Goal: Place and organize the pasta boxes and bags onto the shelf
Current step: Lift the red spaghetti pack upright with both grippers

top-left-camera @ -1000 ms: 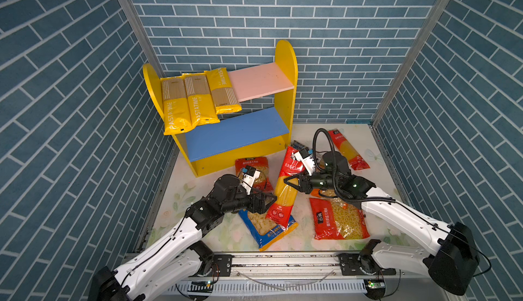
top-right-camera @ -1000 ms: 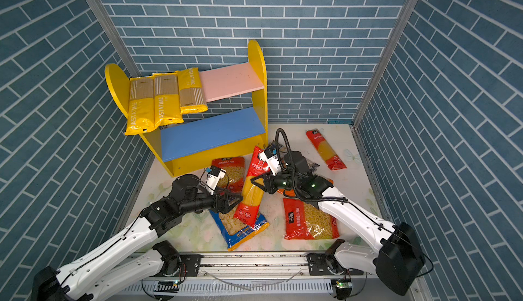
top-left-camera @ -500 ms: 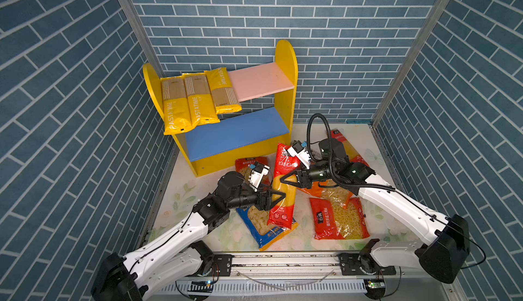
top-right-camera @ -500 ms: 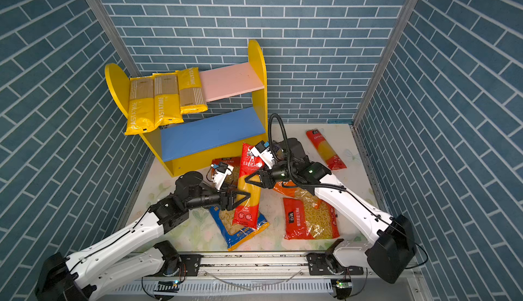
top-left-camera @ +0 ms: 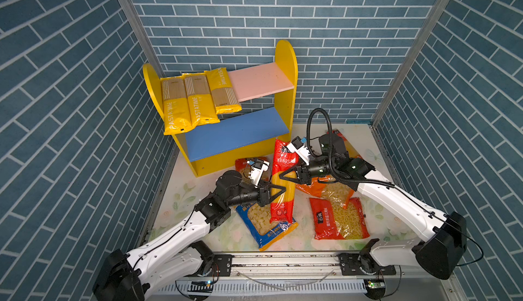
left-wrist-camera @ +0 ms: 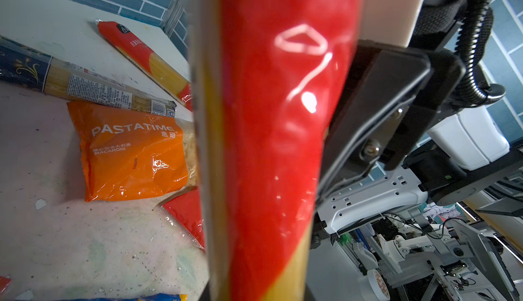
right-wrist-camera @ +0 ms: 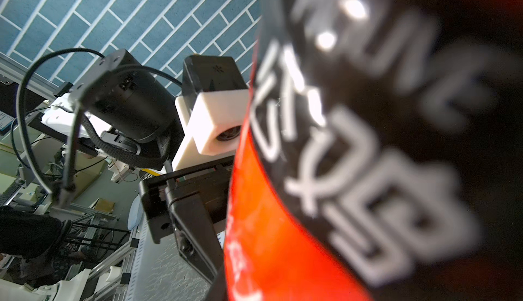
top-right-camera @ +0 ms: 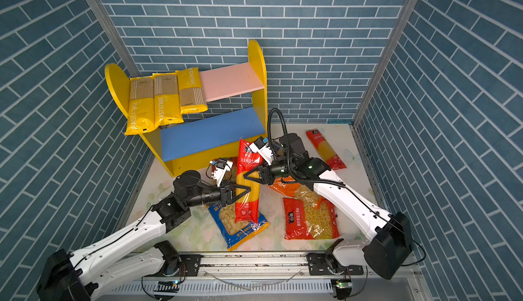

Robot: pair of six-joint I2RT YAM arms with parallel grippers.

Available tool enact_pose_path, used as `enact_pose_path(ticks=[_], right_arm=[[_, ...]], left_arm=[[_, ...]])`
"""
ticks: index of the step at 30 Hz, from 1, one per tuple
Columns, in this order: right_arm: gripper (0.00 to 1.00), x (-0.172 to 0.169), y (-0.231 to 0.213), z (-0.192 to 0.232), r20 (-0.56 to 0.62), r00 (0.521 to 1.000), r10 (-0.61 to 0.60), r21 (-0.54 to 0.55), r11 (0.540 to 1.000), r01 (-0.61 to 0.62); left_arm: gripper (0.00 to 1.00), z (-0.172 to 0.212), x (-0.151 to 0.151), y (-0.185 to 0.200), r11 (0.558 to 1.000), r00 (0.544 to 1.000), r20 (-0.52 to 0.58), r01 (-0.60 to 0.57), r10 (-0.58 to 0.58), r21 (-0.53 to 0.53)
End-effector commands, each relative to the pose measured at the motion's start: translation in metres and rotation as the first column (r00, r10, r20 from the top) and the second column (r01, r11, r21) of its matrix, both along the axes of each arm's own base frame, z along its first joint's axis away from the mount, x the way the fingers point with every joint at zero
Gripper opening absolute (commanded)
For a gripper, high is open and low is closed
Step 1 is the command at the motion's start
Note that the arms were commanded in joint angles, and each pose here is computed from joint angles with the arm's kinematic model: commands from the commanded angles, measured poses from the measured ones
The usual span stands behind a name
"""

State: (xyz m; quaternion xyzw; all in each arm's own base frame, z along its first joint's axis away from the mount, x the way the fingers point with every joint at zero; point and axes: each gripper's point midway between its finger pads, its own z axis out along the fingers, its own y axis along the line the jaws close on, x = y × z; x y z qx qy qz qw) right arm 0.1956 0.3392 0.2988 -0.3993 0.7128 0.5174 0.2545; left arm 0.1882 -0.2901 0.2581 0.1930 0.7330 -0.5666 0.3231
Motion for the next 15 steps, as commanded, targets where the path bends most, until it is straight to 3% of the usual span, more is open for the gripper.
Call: enact_pose_path(ticks=[1,6,13,15], right_arm=[[0.39,-0.005,0.0,0.041,0.061,0.998,0.001,0.138,0.99,-0.009],[0.51,0.018,-0.021,0.034,-0.002,0.991,-0.132,0.163,0.978,0.13],[0.59,0.039,-0.046,0.026,-0.108,0.957,-0.271,0.214,0.933,0.289],[0.59,0.05,-0.053,0.014,-0.155,0.924,-0.35,0.205,0.903,0.377]], left_arm=[[0.21,0.008,0.007,-0.003,0.999,0.999,0.031,-0.023,0.024,-0.047],[0.16,0.015,0.009,-0.004,0.994,0.999,0.027,-0.036,0.038,-0.101],[0.04,0.017,0.021,-0.003,0.987,0.996,0.018,-0.09,0.093,-0.13],[0.04,0.021,0.026,-0.002,0.982,0.993,0.018,-0.117,0.121,-0.148]])
